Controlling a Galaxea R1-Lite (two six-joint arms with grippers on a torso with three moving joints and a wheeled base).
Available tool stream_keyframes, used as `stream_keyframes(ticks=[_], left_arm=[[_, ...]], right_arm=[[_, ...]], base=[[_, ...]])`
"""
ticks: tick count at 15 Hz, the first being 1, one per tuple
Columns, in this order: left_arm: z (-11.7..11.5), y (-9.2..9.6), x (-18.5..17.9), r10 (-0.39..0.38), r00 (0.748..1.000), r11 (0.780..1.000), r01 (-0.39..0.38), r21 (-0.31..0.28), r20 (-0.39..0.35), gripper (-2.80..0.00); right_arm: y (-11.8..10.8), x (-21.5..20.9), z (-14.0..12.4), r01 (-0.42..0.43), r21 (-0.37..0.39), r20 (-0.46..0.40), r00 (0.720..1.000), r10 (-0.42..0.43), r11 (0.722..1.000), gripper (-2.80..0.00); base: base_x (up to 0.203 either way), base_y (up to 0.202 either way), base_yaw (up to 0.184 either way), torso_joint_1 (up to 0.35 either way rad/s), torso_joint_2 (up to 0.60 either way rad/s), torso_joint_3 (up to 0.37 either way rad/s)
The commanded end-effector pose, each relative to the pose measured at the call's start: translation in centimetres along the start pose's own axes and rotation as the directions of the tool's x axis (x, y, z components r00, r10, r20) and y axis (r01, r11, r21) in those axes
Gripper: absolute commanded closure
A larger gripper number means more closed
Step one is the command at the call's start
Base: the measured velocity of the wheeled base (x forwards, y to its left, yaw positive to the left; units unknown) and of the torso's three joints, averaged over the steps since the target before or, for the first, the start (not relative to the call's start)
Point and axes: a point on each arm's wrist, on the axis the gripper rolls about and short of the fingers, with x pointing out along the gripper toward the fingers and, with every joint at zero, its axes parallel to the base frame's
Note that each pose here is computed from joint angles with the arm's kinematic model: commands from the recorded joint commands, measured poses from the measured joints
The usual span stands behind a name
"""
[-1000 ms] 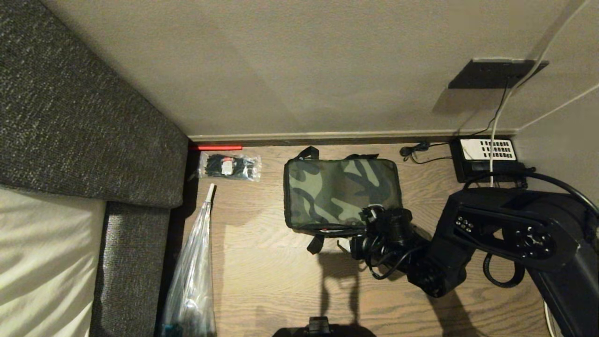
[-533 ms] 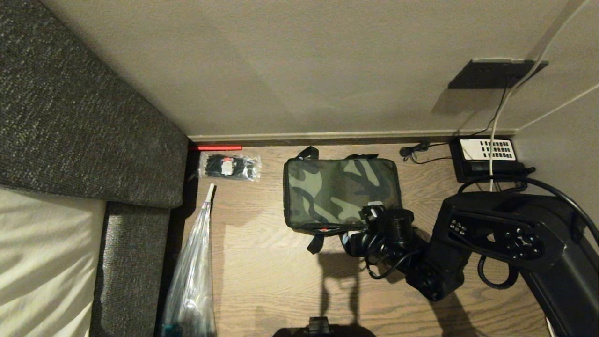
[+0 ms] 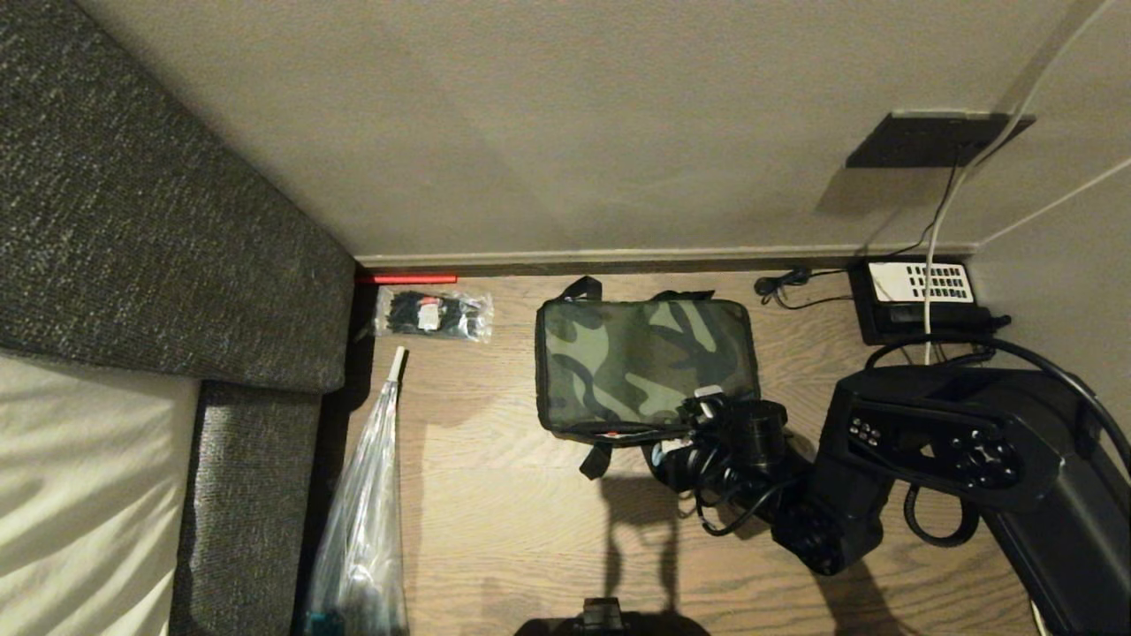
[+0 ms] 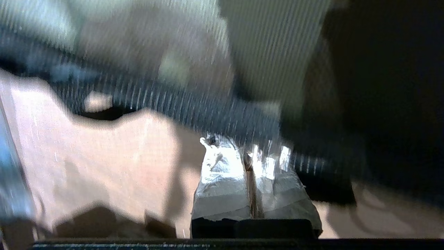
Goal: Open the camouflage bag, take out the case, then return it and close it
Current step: Open the top of the storage box
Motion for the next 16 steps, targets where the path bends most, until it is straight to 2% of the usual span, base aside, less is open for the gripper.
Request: stream_keyframes(ticks=[1,4,7,16], left_arm=[[-0.1,0.0,0.0,0.001,1.000,1.000,-0.001,0.000,-0.001,0.00],[0.0,0.0,0.0,0.001,1.000,1.000,-0.001,0.000,0.001,0.00],[-0.1,0.0,0.0,0.001,1.000,1.000,-0.001,0.000,-0.001,0.00],[-0.1,0.0,0.0,0.001,1.000,1.000,-0.001,0.000,0.000,0.00]], right_arm=[[0.1,-1.0,0.9,-0.004,-0.003,0.000,1.000,0.004,1.000,0.00],[0.2,-2.5,1.6,-0.024,-0.001,-0.039,0.999,0.024,1.000,0.00],[0.3,-3.1,2.1,-0.028,-0.002,-0.034,0.999,0.027,1.000,0.00],[-1.0,-5.3,2.7,0.014,-0.029,-0.061,0.998,-0.016,0.999,0.00]], base=[[0.000,0.000,0.000,0.000,0.00,0.000],[0.000,0.000,0.000,0.000,0.00,0.000],[0.000,0.000,0.000,0.000,0.00,0.000],[0.000,0.000,0.000,0.000,0.00,0.000]])
